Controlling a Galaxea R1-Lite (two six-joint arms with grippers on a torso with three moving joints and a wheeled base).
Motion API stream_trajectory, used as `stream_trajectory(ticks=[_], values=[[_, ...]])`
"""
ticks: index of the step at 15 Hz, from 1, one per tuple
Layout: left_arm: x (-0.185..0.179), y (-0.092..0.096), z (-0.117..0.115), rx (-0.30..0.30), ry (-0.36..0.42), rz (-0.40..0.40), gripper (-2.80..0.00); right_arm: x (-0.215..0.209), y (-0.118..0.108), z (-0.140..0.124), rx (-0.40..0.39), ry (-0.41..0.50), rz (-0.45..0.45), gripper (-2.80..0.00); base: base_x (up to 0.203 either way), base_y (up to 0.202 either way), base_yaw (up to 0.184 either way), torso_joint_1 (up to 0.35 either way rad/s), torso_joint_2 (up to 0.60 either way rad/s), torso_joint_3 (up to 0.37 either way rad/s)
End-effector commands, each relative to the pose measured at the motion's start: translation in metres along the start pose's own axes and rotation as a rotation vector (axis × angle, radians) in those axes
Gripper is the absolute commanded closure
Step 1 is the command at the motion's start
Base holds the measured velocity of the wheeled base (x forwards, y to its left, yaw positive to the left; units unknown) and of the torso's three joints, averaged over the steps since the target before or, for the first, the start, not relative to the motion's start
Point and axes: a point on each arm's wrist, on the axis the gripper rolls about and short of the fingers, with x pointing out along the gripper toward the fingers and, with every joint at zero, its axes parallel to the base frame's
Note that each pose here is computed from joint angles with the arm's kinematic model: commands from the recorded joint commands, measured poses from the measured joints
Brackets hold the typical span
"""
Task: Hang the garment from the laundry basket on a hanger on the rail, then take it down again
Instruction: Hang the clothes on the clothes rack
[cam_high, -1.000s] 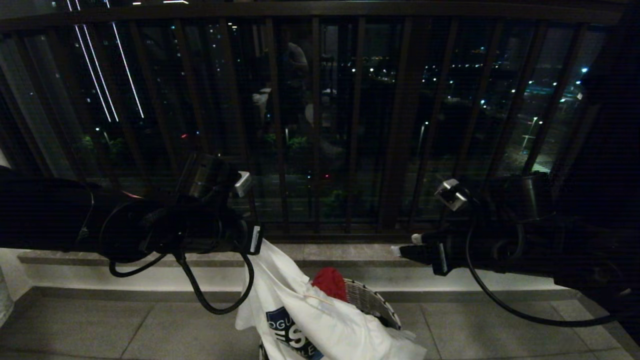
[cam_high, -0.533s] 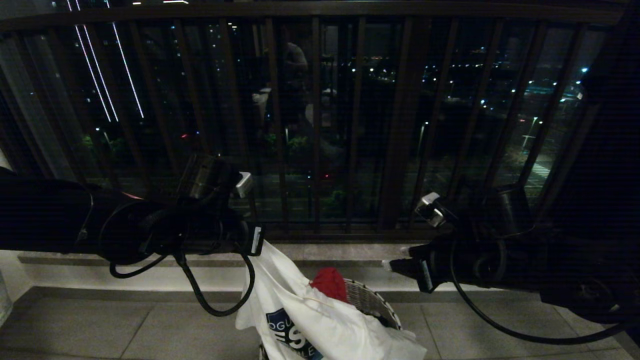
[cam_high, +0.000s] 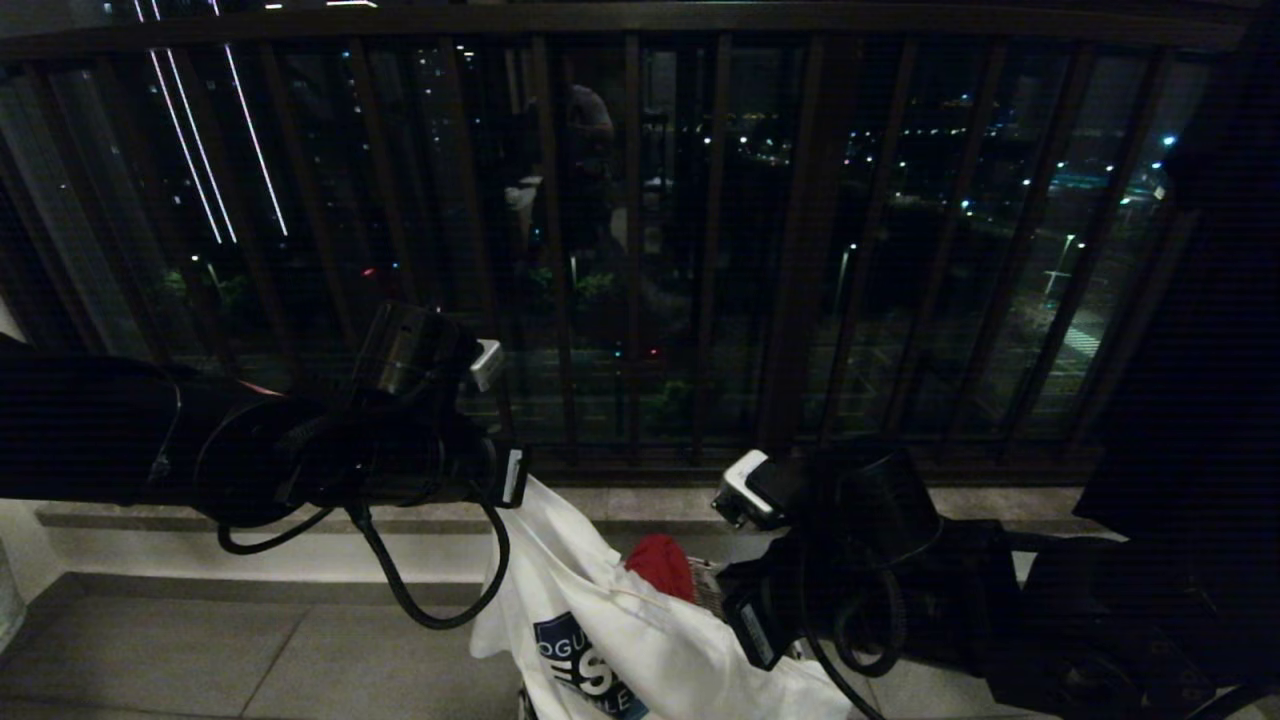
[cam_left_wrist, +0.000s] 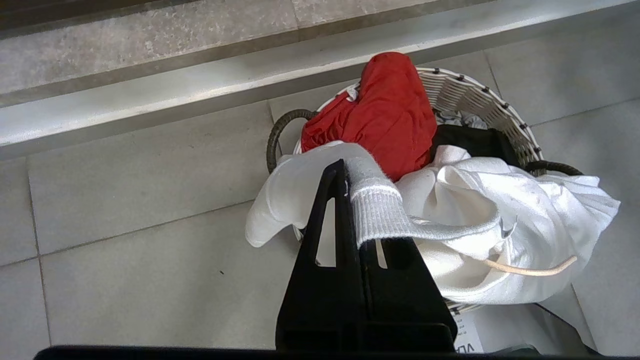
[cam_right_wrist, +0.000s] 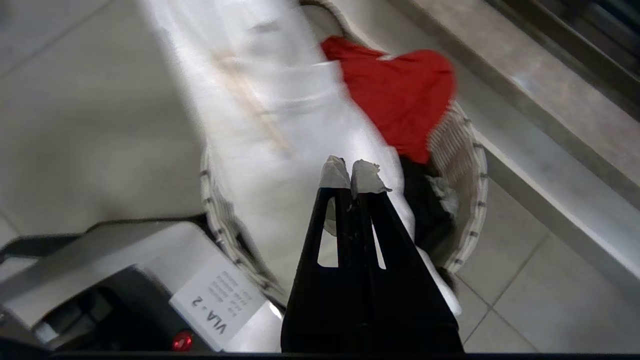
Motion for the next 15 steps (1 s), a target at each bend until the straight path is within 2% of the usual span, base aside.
stream_trajectory(ticks=[1, 8, 11, 15], values=[[0.001, 0.000, 0.000, -0.002, 0.000, 0.000, 0.00, 0.005, 0.017, 0.001, -0.030, 0.002, 0.019, -2.80, 0.000, 0.000, 0.000, 0.000, 0.00, 0.000], [0.000, 0.000, 0.001, -0.002, -0.005, -0.001, 0.00, 0.012, 0.040, 0.005, -0.078, -0.006, 0.015, -2.80, 0.000, 0.000, 0.000, 0.000, 0.00, 0.000], [-0.003, 0.000, 0.002, -0.003, -0.012, -0.002, 0.00, 0.031, 0.042, 0.003, -0.086, 0.015, -0.044, -2.80, 0.000, 0.000, 0.000, 0.000, 0.00, 0.000], [-0.006, 0.000, 0.003, -0.003, -0.021, -0.003, 0.00, 0.048, 0.041, -0.001, -0.150, 0.039, -0.150, -2.80, 0.000, 0.000, 0.000, 0.000, 0.00, 0.000]])
